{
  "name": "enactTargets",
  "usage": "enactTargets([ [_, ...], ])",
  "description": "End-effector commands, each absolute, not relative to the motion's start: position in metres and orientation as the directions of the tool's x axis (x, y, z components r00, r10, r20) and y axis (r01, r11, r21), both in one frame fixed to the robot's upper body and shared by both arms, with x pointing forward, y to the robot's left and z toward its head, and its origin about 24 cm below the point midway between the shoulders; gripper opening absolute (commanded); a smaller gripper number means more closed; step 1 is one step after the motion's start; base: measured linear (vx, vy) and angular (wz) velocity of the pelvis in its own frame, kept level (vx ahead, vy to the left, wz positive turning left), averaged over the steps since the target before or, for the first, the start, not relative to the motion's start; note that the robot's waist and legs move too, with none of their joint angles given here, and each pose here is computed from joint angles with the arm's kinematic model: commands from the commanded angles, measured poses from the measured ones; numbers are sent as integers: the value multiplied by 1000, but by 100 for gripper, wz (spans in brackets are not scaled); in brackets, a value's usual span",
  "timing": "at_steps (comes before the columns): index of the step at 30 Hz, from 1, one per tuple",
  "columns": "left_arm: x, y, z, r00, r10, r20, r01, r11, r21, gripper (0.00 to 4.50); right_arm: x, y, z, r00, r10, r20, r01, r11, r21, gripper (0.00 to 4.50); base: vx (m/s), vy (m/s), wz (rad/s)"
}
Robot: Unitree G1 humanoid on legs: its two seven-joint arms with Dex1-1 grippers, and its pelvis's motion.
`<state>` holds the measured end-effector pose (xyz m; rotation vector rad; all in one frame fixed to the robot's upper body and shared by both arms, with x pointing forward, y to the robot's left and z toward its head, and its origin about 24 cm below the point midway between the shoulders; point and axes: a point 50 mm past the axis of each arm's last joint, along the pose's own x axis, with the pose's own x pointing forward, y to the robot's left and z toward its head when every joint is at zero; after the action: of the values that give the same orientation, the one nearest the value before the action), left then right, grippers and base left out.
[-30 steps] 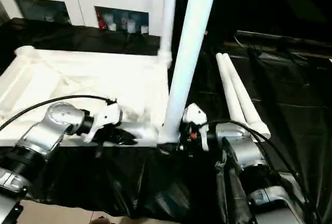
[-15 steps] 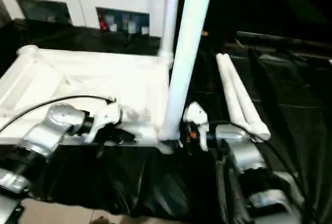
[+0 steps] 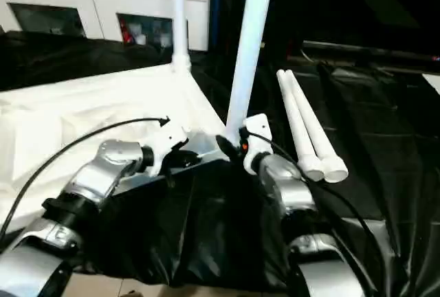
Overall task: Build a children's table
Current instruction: Rotate leg to tighten
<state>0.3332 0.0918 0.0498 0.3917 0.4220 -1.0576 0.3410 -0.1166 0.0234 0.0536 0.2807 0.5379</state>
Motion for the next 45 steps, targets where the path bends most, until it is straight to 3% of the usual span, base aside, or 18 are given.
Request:
enactTargets([
  [1, 331, 63, 62, 374, -802, -466, 926, 354, 133, 0, 330, -87, 12, 716, 635, -290, -615, 770, 168, 369, 0, 0, 0],
  [6, 329, 77, 63, 326, -817, -476, 945, 300, 132, 0, 330, -101, 15, 652, 697, -299, -709, 700, 87, 369, 0, 0, 0],
  [11, 321, 92, 65, 222, -852, -474, 975, 204, 90, 0, 322, -119, 23, 493, 818, -296, -845, 531, 58, 369, 0, 0, 0],
  [16, 318, 103, 67, 143, -862, -487, 990, 123, 73, 0, 314, -129, 29, 363, 887, -287, -916, 396, 65, 369, 0, 0, 0],
  [24, 315, 121, 70, 44, -855, -517, 999, 32, 33, 0, 297, -144, 33, 149, 938, -314, -976, 190, 103, 369, 0, 0, 0],
  [30, 315, 126, 72, 17, -849, -529, 1000, 8, 19, 0, 289, -148, 33, 67, 945, -321, -983, 118, 142, 345, 0, 0, 0],
  [34, 316, 125, 72, 32, -853, -520, 999, 21, 25, 0, 285, -143, 30, 60, 947, -314, -981, 114, 155, 307, 0, 0, 0],
  [37, 317, 122, 70, 73, -856, -511, 997, 61, 41, 0, 286, -137, 27, 112, 949, -295, -972, 166, 166, 295, 0, 0, 0],
  [41, 329, 109, 70, 242, -854, -461, 969, 236, 73, 0, 295, -125, 13, 320, 898, -302, -914, 377, 152, 278, 0, 0, 0],
  [42, 329, 109, 70, 242, -854, -461, 969, 236, 73, 0, 295, -125, 13, 320, 898, -302, -914, 377, 152, 278, 0, 0, 0],
  [43, 333, 104, 70, 293, -844, -450, 955, 284, 90, 0, 300, -121, 7, 417, 850, -320, -863, 481, 154, 277, 0, 0, 0],
  [44, 333, 104, 70, 297, -843, -449, 954, 287, 91, 0, 301, -120, 6, 424, 846, -322, -859, 489, 154, 276, 0, 0, 0],
  [45, 336, 99, 71, 342, -827, -446, 938, 332, 103, 0, 304, -114, 2, 492, 805, -332, -817, 559, 144, 275, 0, 0, 0],
])
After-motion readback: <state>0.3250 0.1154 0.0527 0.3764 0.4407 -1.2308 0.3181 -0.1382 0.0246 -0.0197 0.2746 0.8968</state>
